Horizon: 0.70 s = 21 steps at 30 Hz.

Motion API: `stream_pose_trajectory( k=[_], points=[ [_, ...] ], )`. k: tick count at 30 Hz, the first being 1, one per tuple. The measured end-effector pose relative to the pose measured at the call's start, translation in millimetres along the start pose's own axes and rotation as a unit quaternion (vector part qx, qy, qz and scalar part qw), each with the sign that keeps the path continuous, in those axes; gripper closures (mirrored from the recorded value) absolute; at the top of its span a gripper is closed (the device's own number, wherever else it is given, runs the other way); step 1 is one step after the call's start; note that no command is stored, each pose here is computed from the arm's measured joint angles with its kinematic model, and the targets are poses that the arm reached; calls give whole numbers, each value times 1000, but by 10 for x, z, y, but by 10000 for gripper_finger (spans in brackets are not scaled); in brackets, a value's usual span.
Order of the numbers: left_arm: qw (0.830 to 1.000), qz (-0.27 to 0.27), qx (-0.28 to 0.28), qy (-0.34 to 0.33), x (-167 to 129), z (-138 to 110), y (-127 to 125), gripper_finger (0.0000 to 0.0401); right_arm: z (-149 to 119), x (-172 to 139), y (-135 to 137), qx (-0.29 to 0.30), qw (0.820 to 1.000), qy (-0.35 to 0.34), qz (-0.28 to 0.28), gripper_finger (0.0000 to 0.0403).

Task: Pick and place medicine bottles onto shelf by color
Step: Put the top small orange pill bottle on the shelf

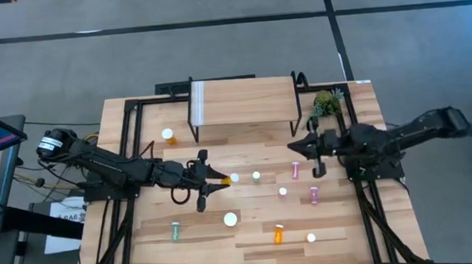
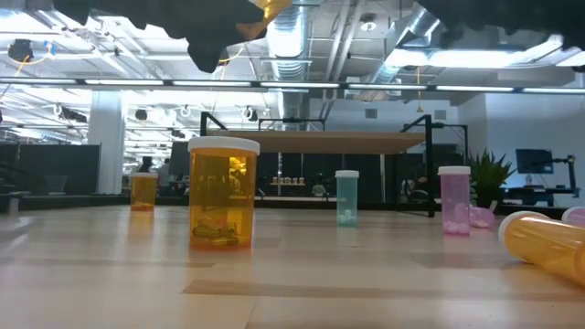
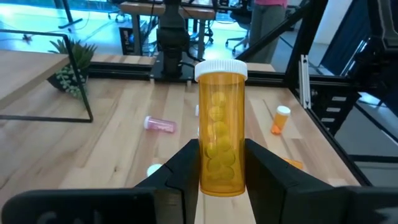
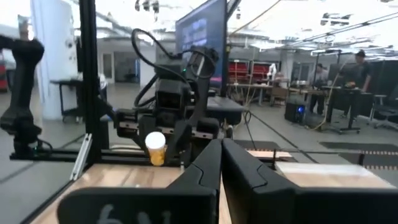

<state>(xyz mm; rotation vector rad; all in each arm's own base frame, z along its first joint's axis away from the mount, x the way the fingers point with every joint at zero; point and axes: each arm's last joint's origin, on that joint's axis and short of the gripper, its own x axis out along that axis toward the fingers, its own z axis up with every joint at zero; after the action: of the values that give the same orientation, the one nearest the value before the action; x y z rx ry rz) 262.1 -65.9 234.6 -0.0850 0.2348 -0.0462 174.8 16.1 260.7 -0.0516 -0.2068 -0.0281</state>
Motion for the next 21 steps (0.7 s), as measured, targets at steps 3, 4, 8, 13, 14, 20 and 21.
stream_pose_trajectory(
  k=[3,4,8,13,14,20,21],
  points=[
    [1000,0,-1,1,0,-1,0,309,13,205,37,-7,1000,21,4,365],
    [1000,0,-1,1,0,-2,0,309,13,270,43,-8,1000,27,4,365],
    [1000,0,-4,4,0,-8,1,309,-10,527,78,-8,999,48,5,365],
    [1000,0,-4,4,0,-7,-2,309,-62,823,123,-14,997,70,7,365],
    [1000,0,-4,4,0,-7,-2,309,-77,874,136,-14,997,74,9,365],
    [1000,0,-3,5,0,-9,-2,309,-177,1159,201,-18,995,95,14,365],
    [1000,0,-3,6,0,-11,-2,309,-193,1200,209,-18,995,97,14,365]
  ],
)
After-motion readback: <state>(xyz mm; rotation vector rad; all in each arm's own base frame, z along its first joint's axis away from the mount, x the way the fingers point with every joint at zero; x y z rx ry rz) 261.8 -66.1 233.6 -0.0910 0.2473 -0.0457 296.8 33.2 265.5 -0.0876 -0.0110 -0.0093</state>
